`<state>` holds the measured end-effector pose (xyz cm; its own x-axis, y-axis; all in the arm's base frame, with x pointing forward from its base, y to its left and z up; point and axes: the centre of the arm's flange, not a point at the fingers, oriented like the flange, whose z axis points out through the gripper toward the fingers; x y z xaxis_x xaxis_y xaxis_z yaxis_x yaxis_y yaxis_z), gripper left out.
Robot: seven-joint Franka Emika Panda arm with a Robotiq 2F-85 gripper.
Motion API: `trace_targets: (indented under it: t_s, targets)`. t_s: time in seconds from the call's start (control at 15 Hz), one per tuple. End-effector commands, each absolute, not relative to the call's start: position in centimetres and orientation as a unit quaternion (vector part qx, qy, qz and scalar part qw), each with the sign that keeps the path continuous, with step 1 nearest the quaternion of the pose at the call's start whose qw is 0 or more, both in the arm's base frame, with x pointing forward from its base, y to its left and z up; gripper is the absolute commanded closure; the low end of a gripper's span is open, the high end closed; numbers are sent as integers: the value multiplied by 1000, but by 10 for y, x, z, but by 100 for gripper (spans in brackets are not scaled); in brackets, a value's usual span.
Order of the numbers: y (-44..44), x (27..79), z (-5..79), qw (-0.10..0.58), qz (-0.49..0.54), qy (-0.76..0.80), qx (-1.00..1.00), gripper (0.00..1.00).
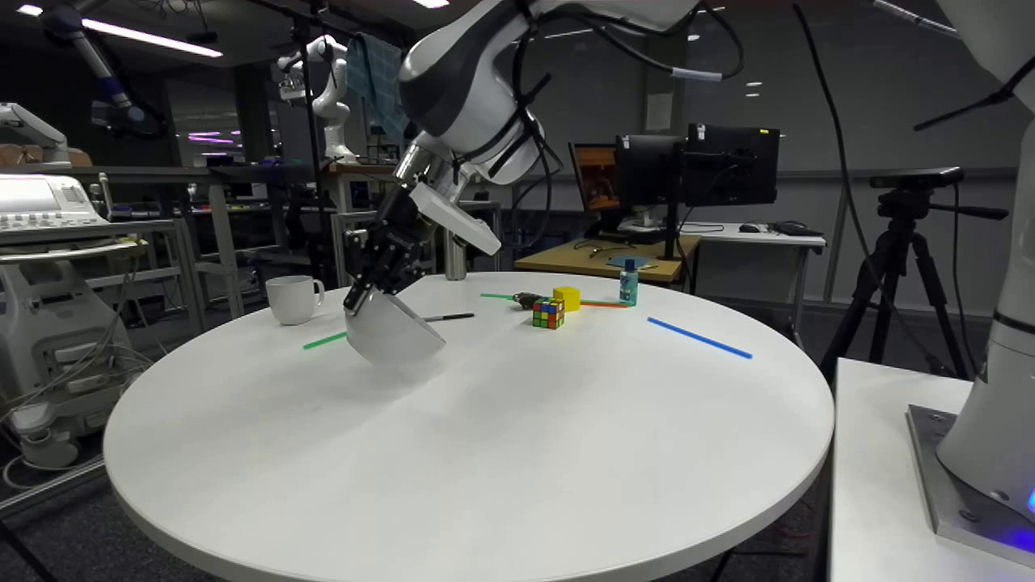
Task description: Take the green cube out of the bowl
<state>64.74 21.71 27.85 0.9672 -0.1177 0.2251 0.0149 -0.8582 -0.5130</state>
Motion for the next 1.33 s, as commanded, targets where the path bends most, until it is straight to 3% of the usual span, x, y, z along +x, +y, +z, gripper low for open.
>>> trace_targets:
  t_s: [0.0, 1.27]
  targets:
    - [205, 643, 292, 293, -145, 19, -945, 98]
    - [196, 643, 288, 383, -176, 20, -907, 98]
